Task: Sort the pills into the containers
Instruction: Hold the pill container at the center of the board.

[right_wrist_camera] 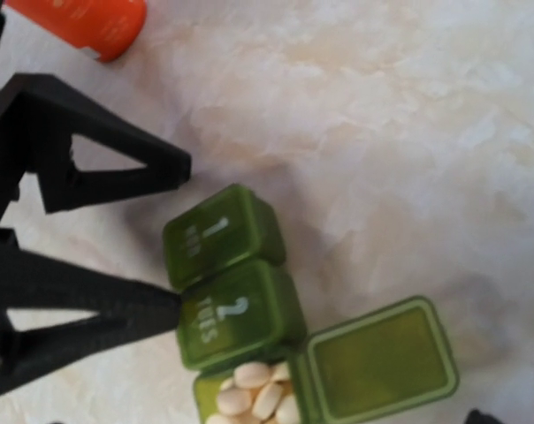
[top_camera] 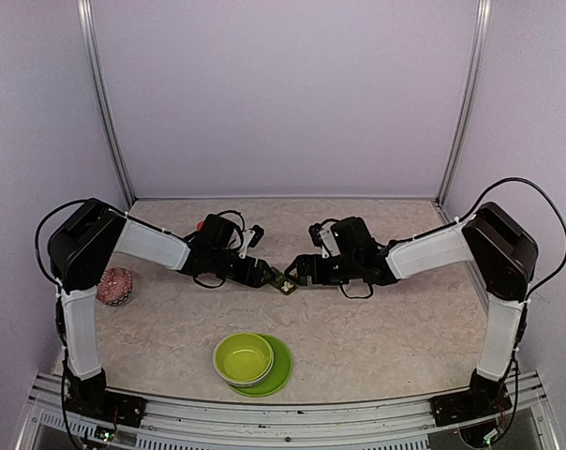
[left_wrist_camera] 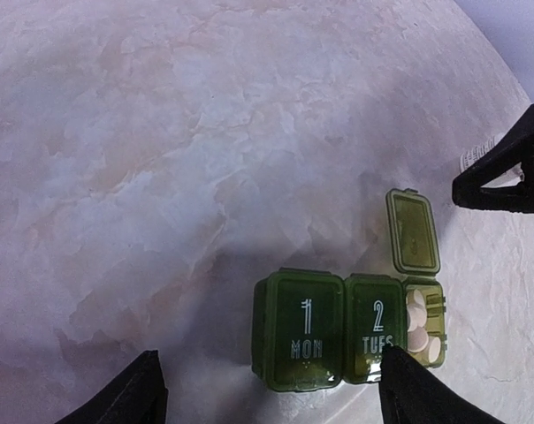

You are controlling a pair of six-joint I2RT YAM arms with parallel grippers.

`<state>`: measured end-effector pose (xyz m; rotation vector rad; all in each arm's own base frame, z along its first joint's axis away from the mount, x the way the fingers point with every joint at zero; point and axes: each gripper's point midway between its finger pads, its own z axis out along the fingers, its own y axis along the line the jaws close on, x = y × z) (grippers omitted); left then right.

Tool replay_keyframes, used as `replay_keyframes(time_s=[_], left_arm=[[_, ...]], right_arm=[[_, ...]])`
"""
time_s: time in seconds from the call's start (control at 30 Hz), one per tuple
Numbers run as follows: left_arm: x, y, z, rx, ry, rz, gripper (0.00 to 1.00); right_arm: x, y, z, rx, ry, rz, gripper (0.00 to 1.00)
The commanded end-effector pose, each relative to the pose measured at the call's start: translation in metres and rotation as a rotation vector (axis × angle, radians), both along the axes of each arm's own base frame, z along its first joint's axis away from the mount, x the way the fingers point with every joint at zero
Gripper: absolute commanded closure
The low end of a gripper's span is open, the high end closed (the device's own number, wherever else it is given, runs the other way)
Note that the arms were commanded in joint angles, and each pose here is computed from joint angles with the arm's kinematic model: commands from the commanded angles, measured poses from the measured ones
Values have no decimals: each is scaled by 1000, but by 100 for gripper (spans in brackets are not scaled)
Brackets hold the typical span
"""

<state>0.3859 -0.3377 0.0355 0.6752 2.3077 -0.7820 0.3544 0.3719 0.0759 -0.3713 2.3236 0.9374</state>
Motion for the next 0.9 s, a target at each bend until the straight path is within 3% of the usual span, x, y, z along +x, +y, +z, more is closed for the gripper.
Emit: replay_keyframes(time_s=[0.0,0.3,0.6,0.87], left_arm=[[0,0,-11,-7,18,0,20],[0,1,-17,-5,32,5,27],[-1,0,-22,-8,44,2,28],[-1,0,-25,-2,54,7,30]], right_arm=[[14,3,1,29,2,-39,4],[22,0,-7,38,26,-68,4],[25,8,-16,48,48,-56,4],[22,19,-5,145,44,1,4]])
